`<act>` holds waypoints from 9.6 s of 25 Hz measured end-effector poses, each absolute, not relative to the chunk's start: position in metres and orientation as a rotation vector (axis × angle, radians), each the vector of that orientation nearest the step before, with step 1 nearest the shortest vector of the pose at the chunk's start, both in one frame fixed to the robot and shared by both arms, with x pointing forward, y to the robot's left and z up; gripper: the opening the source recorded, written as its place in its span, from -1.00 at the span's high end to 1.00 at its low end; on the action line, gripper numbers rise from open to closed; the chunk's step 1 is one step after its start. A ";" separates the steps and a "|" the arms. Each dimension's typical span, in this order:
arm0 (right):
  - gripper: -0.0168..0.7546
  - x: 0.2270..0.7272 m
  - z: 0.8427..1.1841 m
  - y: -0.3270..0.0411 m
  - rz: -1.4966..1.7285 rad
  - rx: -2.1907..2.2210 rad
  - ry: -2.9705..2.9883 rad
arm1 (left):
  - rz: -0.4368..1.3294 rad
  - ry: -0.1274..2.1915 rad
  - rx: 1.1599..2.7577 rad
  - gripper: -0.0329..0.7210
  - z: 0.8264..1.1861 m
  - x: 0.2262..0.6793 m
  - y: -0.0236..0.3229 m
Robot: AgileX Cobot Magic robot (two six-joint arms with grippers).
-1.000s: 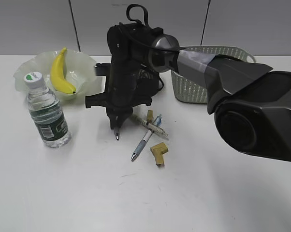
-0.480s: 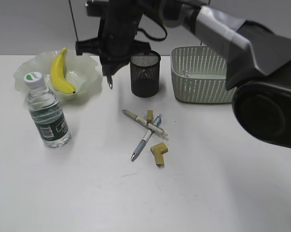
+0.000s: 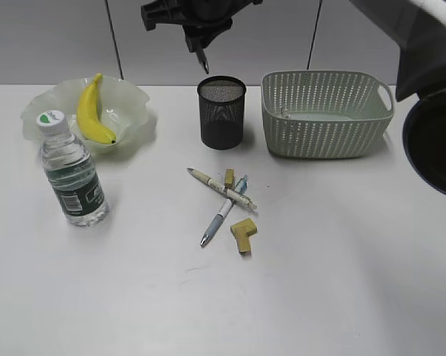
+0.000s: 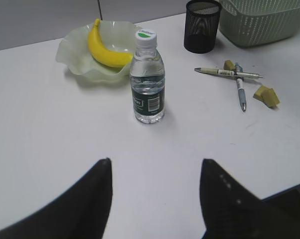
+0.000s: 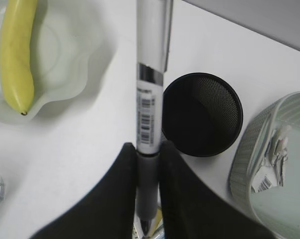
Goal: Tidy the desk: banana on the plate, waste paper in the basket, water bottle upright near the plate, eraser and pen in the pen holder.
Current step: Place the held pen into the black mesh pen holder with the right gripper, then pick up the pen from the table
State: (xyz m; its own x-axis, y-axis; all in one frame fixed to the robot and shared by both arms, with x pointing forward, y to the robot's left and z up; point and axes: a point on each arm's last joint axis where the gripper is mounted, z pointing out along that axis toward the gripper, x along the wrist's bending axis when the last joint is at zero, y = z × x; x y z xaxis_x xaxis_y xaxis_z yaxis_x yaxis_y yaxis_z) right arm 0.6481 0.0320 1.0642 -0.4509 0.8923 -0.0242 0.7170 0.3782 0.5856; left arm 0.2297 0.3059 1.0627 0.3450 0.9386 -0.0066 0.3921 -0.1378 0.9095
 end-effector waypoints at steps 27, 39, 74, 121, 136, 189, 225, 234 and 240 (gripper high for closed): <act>0.67 0.695 1.096 -0.050 1.086 1.259 2.290 | 0.763 1.196 1.706 -0.20 1.063 0.230 0.306; 0.67 0.711 1.062 -0.048 1.124 1.185 2.164 | 0.763 1.195 1.705 -0.20 1.063 0.230 0.306; 0.67 0.709 0.941 -0.030 1.128 1.221 2.139 | 0.765 1.195 1.705 -0.20 1.063 0.230 0.306; -0.14 0.611 1.080 -0.091 0.524 1.467 2.541 | 0.765 1.195 1.704 -0.20 1.063 0.230 0.306; 0.07 0.444 1.157 -0.183 0.662 1.430 2.450 | 0.765 1.195 1.704 -0.20 1.063 0.230 0.306; 0.07 0.235 1.056 -0.306 1.183 1.139 1.929 | 0.519 0.563 2.266 -0.20 1.137 0.465 0.156; 0.07 0.235 1.057 -0.305 1.186 1.137 1.926 | 0.755 -0.665 2.790 0.07 0.911 0.571 0.030; 0.07 0.235 1.057 -0.305 1.186 1.137 1.926 | 0.725 -0.630 2.796 0.11 0.892 0.581 0.020; 0.07 0.235 1.057 -0.305 1.186 1.137 1.926 | 0.708 -0.605 2.797 0.29 0.890 0.587 0.011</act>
